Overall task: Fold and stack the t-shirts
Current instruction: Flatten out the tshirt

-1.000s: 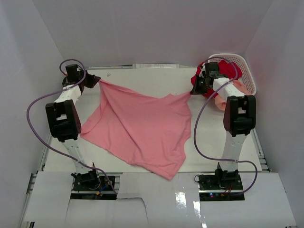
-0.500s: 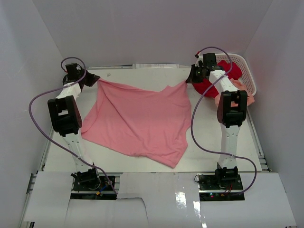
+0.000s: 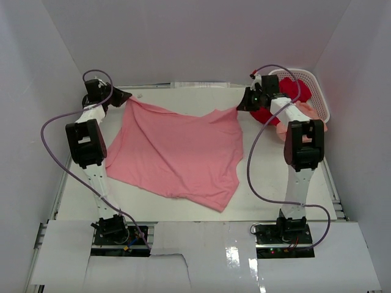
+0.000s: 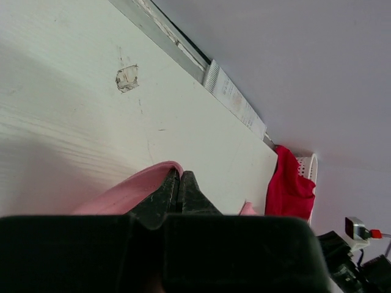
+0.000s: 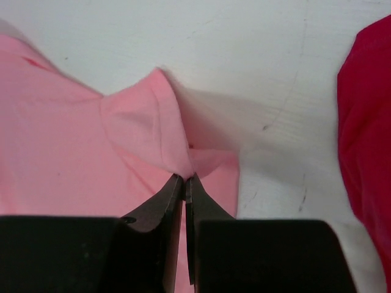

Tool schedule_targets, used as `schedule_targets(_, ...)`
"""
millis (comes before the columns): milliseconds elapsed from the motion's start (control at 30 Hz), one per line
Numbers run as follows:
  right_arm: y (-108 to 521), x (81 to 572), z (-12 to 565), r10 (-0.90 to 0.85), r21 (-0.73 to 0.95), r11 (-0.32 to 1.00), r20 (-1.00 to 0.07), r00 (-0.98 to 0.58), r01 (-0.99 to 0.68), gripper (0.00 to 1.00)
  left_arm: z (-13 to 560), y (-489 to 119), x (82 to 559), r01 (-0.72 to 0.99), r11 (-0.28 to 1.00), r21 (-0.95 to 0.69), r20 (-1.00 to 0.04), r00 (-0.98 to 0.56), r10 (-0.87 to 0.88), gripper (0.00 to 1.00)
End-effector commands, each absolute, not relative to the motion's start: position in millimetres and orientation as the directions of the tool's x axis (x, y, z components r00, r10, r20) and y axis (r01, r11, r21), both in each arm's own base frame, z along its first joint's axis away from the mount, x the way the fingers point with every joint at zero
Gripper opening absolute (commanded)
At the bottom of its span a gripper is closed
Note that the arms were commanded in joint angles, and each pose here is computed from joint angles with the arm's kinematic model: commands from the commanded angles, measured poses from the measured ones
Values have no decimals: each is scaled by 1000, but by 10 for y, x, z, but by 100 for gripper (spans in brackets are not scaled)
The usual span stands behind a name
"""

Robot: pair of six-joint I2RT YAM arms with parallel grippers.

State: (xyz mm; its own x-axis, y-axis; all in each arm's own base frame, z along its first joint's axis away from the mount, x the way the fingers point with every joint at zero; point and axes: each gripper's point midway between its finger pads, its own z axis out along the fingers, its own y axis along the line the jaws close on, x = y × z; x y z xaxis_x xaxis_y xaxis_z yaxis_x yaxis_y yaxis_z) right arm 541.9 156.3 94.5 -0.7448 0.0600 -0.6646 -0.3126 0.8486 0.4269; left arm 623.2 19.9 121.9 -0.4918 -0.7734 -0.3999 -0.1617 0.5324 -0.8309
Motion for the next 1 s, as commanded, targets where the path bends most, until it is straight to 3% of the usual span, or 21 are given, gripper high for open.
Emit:
schedule_targets(0,1624,5320,2099,77,378,805,-831,-551,-457,8,2098,169,6133,-4,574,-819,-512,-447,-734,0)
schedule_targets(300,1687,4067,3596,94,262,722,-954,-285,-640,8,3057,94,5284,7,616,-788,-571,-383,-726,0)
schedule_targets(533,1741,3050,3810,111,194,686,-980,-163,-701,8,3170,75,4210,-21,610,-792,-578,-298,-760,0)
schedule_targets(700,1625,2372,4380,125,61,671,-992,31,-739,8,3501,-10,3462,38,673,-739,-667,-179,-723,0)
schedule_targets(967,1407,1550,5144,168,-88,679,-948,271,-729,8,3672,-172,2957,68,683,-727,-684,-157,-713,0)
